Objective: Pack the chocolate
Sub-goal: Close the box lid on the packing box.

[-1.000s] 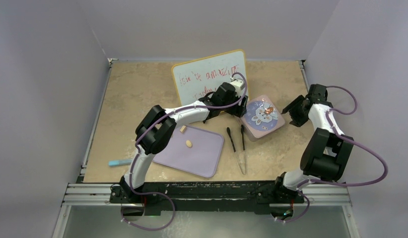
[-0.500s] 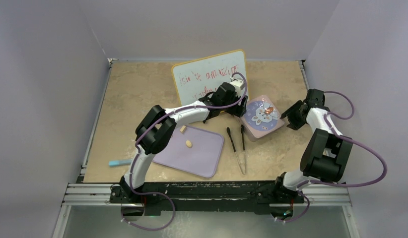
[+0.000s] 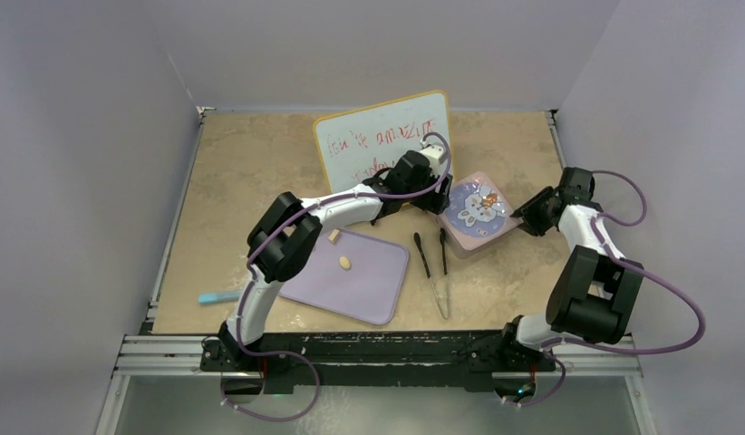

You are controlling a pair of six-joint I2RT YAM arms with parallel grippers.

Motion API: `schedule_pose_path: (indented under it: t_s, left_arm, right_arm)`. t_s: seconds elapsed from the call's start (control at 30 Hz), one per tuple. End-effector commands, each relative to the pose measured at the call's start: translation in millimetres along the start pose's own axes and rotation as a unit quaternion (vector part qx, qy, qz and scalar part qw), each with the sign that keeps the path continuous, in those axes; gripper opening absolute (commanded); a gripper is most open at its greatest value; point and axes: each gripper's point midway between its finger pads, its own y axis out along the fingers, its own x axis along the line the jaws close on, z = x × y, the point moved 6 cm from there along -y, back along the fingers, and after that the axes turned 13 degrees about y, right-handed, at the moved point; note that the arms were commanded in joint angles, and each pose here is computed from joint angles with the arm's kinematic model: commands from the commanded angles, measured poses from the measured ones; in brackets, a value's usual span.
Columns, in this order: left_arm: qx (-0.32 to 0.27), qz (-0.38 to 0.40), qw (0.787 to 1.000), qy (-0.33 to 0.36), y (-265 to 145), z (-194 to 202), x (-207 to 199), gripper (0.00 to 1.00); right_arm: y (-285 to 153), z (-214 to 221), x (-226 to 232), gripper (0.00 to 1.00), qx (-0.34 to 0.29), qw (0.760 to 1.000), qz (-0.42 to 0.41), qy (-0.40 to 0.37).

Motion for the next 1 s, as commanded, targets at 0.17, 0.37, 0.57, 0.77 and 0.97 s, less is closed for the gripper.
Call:
schedule_pose_path:
  t_s: [0.17,0.37,0.57,0.77,0.97]
  left_arm:
    - [-0.028,-0.002,1.0,0.005,-6,-19,1,0.68]
    - [-0.024,-0.014,1.0,0.009,-5,-15,4,0.64]
    - [0.005,-0.044,0.999,0.0,4,-4,13,0.62]
    - [0.035,-0.059,0.998,-0.007,14,16,20,0.56]
    - [0.05,-0.075,0.996,-0.013,17,26,29,0.49]
  right_arm:
    - [-1,8,2,0.37,0.012,1.0,-0.02,0.022]
    - [1,8,3,0.36,0.011,0.999,-0.024,0.026]
    - [9,11,-6,0.36,0.012,1.0,-0.012,0.024]
    - [17,13,-13,0.35,0.02,1.0,0.002,0.018]
    - [15,6,-9,0.37,0.01,1.0,0.005,-0.001]
